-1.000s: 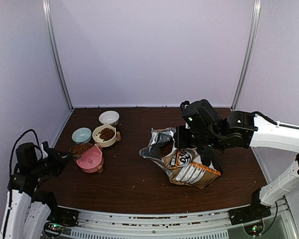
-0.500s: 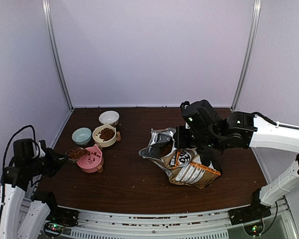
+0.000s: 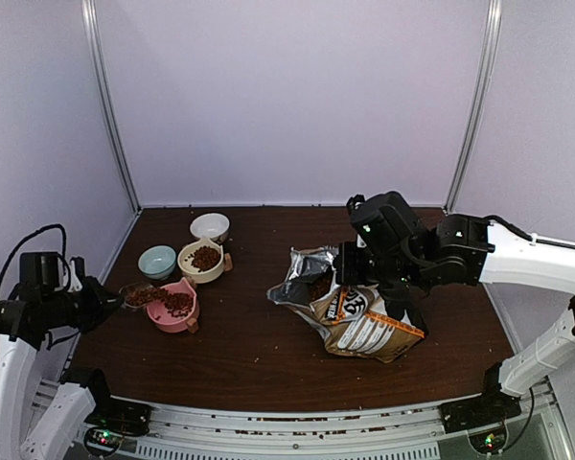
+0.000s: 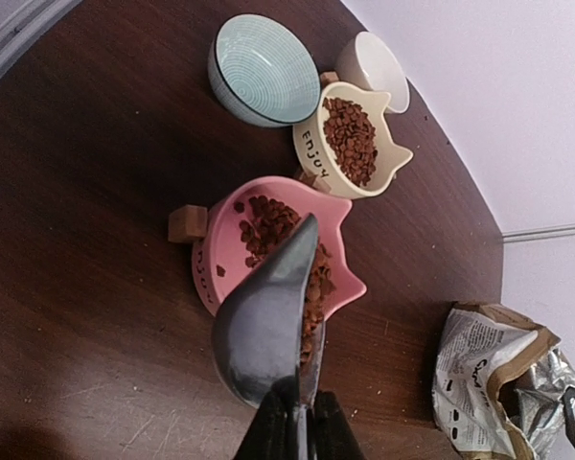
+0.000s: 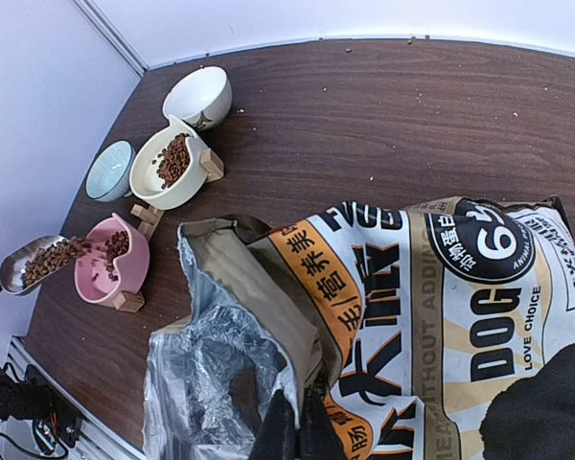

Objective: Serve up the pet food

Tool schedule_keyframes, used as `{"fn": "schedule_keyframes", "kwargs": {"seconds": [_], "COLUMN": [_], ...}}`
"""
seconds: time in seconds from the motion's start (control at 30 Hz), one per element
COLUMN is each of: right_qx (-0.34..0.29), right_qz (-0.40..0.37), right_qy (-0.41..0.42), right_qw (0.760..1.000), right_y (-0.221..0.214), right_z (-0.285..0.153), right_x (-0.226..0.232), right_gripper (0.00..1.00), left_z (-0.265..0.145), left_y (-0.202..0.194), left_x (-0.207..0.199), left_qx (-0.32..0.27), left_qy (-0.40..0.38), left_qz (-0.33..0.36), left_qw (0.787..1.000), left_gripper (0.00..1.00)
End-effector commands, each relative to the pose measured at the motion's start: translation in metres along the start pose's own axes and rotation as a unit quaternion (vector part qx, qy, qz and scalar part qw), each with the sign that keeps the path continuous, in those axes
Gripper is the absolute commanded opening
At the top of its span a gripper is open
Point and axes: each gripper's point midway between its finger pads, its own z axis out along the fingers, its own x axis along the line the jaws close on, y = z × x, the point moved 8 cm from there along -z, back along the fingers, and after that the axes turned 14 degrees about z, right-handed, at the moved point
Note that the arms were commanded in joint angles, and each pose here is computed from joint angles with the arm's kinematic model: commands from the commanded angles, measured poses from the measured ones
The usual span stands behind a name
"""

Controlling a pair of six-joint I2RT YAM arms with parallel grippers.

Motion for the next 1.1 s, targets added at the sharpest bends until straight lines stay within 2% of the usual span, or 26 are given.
{"fn": "schedule_keyframes", "kwargs": {"seconds": [0.0,0.5,0.87,1.07], "right_qx": [-0.027,-0.027,-0.026,-0.025], "right_qz": [-0.001,-0.002,-0.002,-0.003], "right_qy": [-0.025,-0.028,-0.026,-0.026], "right_qw": [0.999,0.999,0.999,0.999], "right_y": [0.010,0.010,0.011,0.010], "right_z": [-0.004,-0.004,-0.002,-0.003], "right_x": [-0.012,-0.012,-0.011,-0.012], "right_gripper": [0.00,0.00,0.00,0.00], "left_z": [-0.015,-0.025,-0.027,-0.027], "left_y": [0.016,0.042,0.049,0.056], "left_x": [-0.009,-0.026,-0.038,-0.051], "left_qx": [-0.014,0.037,0.081,0.064], "left_qy": [0.018,0.037,0.071,0.048], "left_qz": [0.060,0.158,0.244,0.266], "left_qw": [0.998,0.986,0.964,0.961], "left_gripper": [0.00,0.00,0.00,0.00]}}
